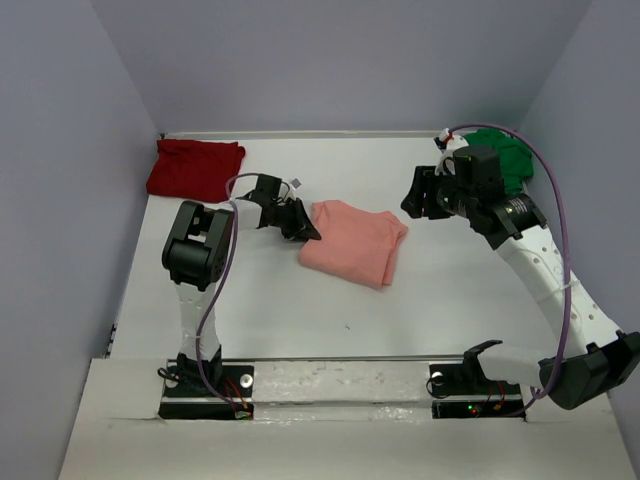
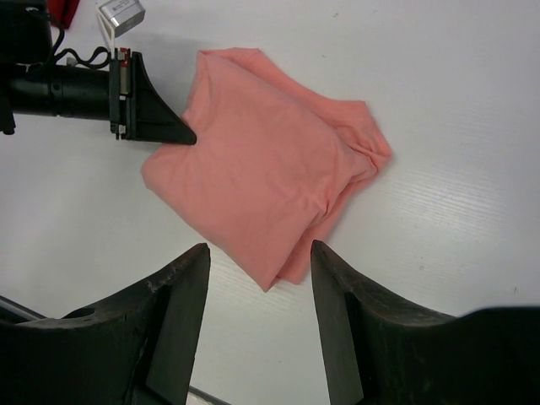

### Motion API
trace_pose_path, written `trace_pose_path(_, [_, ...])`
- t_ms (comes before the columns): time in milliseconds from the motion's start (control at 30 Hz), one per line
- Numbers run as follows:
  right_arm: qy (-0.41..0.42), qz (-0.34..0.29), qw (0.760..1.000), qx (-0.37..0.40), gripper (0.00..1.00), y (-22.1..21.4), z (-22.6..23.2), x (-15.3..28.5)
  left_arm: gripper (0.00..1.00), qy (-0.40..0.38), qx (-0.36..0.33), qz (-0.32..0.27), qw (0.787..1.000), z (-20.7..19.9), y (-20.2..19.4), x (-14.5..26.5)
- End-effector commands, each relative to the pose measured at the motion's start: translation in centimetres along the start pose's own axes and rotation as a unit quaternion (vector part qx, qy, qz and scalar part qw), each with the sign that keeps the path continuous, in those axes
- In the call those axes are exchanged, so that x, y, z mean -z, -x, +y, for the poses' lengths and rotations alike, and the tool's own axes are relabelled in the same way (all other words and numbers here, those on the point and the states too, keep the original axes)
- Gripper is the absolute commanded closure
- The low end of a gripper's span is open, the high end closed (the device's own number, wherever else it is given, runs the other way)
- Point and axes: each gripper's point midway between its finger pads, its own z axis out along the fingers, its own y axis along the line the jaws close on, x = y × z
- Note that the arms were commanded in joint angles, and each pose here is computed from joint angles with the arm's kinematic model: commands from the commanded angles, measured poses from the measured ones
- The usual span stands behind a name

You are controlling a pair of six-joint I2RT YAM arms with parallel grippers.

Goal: Fold and stack the t-shirts
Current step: Put the neatly folded tshirt into the corner of the board with the left arm

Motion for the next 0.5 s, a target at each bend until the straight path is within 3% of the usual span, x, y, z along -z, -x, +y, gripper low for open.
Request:
trace_pose_path(0, [0.015, -0.035, 0.999, 0.007, 0.43, 1.5, 0.8, 0.9, 1.0, 0.182, -0.024, -0.022, 0.983, 6.5, -0.1, 1.3])
trace_pose_path(367, [0.013, -0.038, 0.999, -0.002, 0.45, 1.5, 0.8, 1.1, 1.0, 0.307, -0.149, -0.109, 0.933, 2.2, 7.7, 6.6])
trace_pose_path(467, [-0.036, -0.037, 0.999, -0.003, 0.53, 1.0, -1.1, 0.6, 1.0, 0.303, -0.171, -0.147, 0.926, 0.2, 9.4, 8.2])
